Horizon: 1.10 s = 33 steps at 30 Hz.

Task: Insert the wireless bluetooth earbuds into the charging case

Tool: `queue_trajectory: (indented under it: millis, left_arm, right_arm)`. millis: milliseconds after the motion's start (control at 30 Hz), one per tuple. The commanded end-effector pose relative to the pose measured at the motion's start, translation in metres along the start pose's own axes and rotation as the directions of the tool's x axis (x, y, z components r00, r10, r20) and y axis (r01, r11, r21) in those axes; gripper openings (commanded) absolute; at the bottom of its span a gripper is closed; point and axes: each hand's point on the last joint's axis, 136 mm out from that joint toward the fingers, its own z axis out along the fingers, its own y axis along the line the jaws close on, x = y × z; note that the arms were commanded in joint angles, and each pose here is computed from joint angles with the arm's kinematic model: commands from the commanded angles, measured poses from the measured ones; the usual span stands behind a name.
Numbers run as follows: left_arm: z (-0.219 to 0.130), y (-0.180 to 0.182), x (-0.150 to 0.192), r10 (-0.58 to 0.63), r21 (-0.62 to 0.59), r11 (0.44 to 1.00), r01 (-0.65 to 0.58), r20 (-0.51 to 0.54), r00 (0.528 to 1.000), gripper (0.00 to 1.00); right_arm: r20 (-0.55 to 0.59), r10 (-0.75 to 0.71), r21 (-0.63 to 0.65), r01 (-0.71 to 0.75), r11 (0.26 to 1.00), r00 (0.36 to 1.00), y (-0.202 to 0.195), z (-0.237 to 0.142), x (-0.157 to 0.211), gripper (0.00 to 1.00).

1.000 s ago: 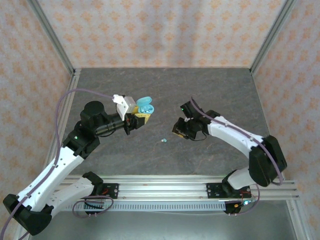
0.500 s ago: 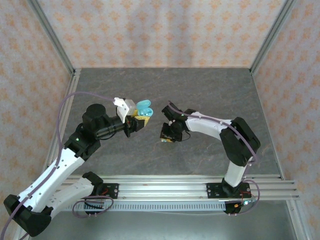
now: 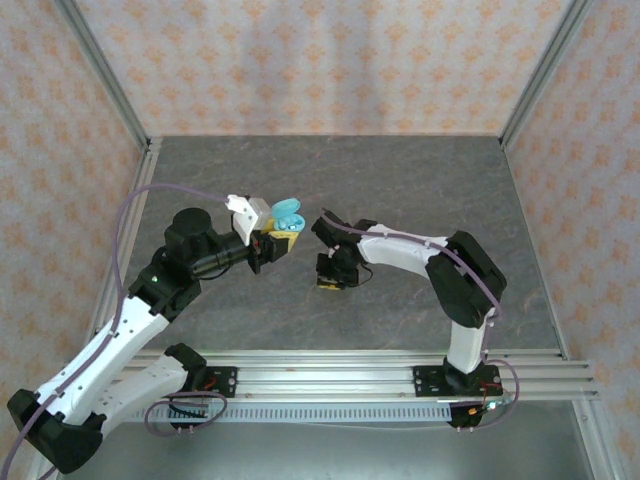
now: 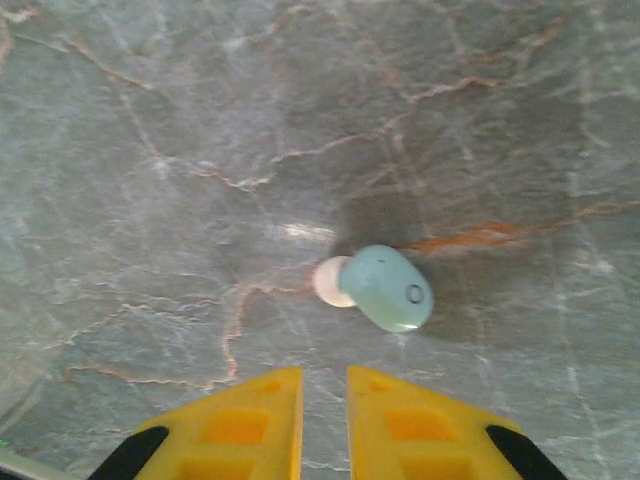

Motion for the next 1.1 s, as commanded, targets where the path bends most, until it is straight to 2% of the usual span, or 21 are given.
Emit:
queue_trajectory:
  millis: [0,300,600,800,933,1067]
  left_arm:
    - [0.001,-0.001,-0.008,0.012,0.002,1.000,-0.012,0.030,0.999,0.00]
    - [0.002,-0.001,-0.007,0.008,0.003,1.000,-0.008,0.027,1.000,0.00]
    - [-0.002,-0.001,-0.007,0.008,-0.008,1.000,-0.008,0.029,1.000,0.00]
    - [-0.002,0.000,-0.006,0.001,-0.010,1.000,-0.001,0.034,0.999,0.00]
    - [-0.002,0.000,-0.006,-0.001,-0.008,1.000,0.002,0.038,0.999,0.00]
    - [-0.004,-0.001,-0.006,0.003,-0.012,1.000,-0.002,0.031,1.000,0.00]
  right_arm:
    - [0.006,-0.025,0.107,0.024,0.994,1.000,-0.019,-0.001,-0.005,0.19]
    - [0.028,-0.010,0.166,0.006,0.986,1.000,-0.041,-0.006,-0.016,0.17]
    - [0.046,-0.002,0.109,-0.003,0.994,0.999,-0.027,-0.013,-0.013,0.15]
    - [0.069,-0.022,0.057,0.018,0.998,0.997,-0.002,-0.019,-0.004,0.13]
    - [0.055,-0.023,0.044,0.020,0.999,0.998,0.005,-0.007,-0.002,0.12]
    - [0.033,-0.031,0.085,0.028,0.996,0.999,-0.005,0.006,-0.002,0.12]
